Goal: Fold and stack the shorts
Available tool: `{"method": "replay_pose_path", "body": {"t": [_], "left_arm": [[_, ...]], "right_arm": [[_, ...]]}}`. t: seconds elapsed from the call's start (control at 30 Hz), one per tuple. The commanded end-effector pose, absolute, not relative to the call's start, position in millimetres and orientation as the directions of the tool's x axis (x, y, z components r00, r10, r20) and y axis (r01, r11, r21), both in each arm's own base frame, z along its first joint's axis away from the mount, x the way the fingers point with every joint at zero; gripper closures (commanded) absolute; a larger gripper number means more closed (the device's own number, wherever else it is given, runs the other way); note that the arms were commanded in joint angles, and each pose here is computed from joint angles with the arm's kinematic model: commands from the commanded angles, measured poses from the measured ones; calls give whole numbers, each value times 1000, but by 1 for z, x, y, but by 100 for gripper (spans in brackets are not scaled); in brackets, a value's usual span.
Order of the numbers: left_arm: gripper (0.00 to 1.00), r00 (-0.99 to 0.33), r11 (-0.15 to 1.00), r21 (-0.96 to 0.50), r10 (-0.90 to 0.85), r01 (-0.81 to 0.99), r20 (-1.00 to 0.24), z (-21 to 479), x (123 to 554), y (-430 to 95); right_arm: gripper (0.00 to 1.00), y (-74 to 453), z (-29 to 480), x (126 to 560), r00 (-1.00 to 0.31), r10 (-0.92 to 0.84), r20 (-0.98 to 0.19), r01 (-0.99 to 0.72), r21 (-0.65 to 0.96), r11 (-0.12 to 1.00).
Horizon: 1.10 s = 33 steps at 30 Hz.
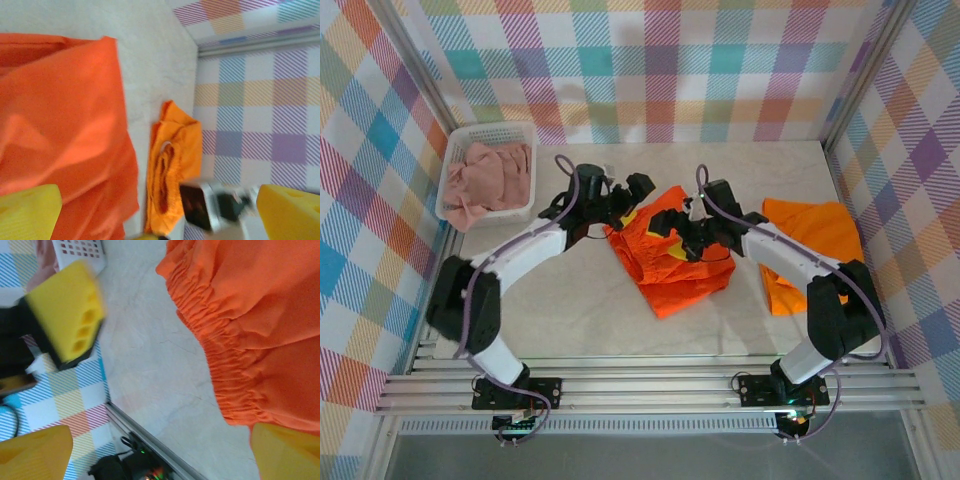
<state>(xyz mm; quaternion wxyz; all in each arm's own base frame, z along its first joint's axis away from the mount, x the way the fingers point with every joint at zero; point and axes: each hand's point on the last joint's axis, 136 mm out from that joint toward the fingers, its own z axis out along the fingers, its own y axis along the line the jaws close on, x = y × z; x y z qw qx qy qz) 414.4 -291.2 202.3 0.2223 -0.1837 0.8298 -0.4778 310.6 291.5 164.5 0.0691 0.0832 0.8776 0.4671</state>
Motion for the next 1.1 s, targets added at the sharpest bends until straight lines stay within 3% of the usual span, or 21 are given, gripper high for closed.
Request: {"method": "replay_pose_path", "body": {"t": [0.0,0.17,0.37,0.73,0.9,1.07], "left_arm": [[0,-839,442,-892,-517,-93,-169,199,434,-302],[0,-824,452,-870,-557,-195,-105,140,451,-296],[0,-811,491,-828,-580,-271,-79,85,449,-280],[0,-831,585,-758,-546,-288,-105,41,442,-265],[0,-852,619,-767,-482,-167,-203,90,449,-269],[0,-864,685,-728,-353,22,-358,172,455,-277]], "right_arm": [[9,319,189,331,-961,270,-57,63,908,414],[10,334,147,328,-941,330,67,194,908,371],[12,340,96,309,-923,356,148,294,867,402],[14,339,58,257,-920,319,229,361,813,457],[13,336,101,246,-971,217,96,195,844,500],[11,276,154,241,-971,148,-187,-20,681,732]]}}
